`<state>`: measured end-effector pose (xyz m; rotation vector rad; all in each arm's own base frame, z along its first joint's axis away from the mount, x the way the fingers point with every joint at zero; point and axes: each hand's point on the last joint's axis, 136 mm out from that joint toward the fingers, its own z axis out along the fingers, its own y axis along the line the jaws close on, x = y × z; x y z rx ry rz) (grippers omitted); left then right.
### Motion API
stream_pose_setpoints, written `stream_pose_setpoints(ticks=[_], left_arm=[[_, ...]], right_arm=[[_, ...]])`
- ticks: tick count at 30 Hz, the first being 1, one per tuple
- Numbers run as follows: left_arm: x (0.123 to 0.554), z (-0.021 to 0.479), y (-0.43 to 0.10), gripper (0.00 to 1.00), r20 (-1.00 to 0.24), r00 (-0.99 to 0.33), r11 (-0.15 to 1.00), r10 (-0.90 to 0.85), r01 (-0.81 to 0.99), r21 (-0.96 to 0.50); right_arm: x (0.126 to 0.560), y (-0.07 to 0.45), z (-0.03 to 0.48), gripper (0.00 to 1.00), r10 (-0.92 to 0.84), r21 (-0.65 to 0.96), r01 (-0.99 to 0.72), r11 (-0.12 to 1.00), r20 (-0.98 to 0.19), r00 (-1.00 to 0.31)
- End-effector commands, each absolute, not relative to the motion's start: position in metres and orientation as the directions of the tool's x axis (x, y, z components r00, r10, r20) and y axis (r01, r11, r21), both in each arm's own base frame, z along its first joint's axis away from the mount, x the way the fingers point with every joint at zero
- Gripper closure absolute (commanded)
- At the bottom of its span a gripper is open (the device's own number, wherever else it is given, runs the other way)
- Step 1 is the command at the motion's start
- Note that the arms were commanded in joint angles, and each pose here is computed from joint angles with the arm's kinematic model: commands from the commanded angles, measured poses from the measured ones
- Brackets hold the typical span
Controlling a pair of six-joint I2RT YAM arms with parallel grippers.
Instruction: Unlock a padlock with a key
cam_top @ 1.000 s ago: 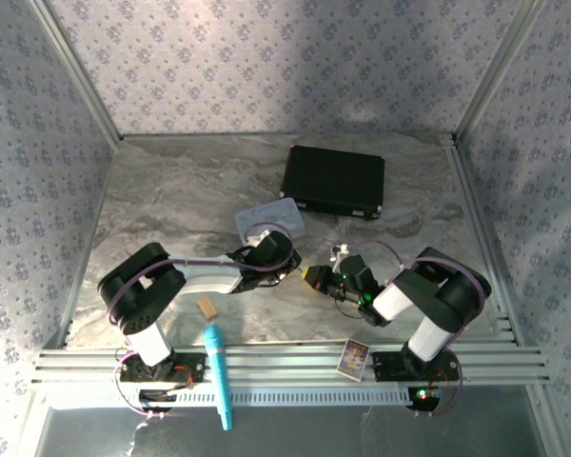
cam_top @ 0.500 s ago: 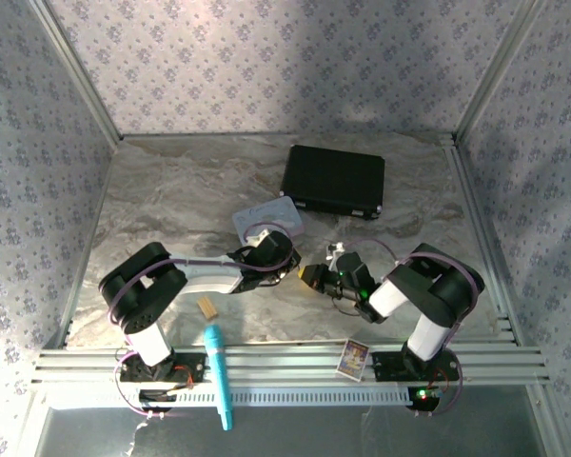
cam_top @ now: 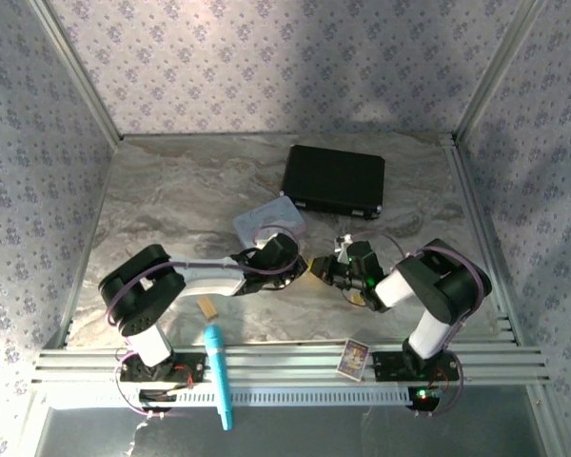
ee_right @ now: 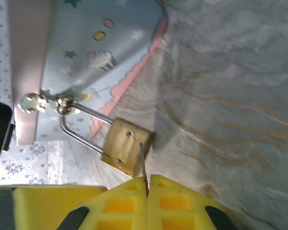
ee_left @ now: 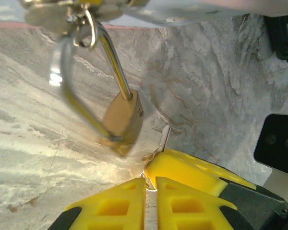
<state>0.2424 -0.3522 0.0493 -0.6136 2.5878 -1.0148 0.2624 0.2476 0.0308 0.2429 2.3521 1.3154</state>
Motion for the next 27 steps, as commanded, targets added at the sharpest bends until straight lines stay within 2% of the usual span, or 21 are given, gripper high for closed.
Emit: stream_pose_setpoints(ticks=[1,4,7,10,11,16,23,27], left_arm=[[0.221,0.03,-0.338,0.85,-0.06,-0.891,0.727,-0.45,-0.327,-0.604],[0.224,0.028,-0.333,0.79,-0.072,-0.883,0.728,-0.464,-0.334,-0.599],[0.23,0.043,-0.34,0.65,-0.096,-0.879,0.685,-0.468,-0.292,-0.667],[0.24,0.073,-0.345,0.49,-0.169,-0.87,0.621,-0.464,-0.183,-0.762],[0.243,0.087,-0.344,0.47,-0.217,-0.865,0.614,-0.451,-0.124,-0.78],[0.241,0.141,-0.333,0.46,-0.39,-0.821,0.581,-0.418,0.088,-0.809],[0.221,0.185,-0.318,0.49,-0.473,-0.759,0.481,-0.447,0.241,-0.843],[0.208,0.185,-0.331,0.53,-0.47,-0.794,0.44,-0.385,0.29,-0.85]], right_arm=[[0.233,0.243,0.022,1.0,0.221,0.827,-0.089,0.555,-0.249,-0.943],[0.215,0.238,0.026,1.0,0.125,0.808,-0.128,0.575,-0.241,-0.962],[0.199,0.238,0.046,1.0,0.002,0.797,-0.233,0.557,-0.282,-0.959],[0.19,0.236,0.074,1.0,-0.08,0.789,-0.328,0.52,-0.337,-0.938],[0.187,0.237,0.085,1.0,-0.098,0.794,-0.357,0.492,-0.357,-0.929],[0.18,0.245,0.124,1.0,-0.121,0.824,-0.433,0.367,-0.419,-0.9],[0.178,0.254,0.15,1.0,-0.145,0.839,-0.462,0.287,-0.439,-0.887],[0.179,0.263,0.165,1.0,-0.141,0.837,-0.486,0.25,-0.466,-0.874]])
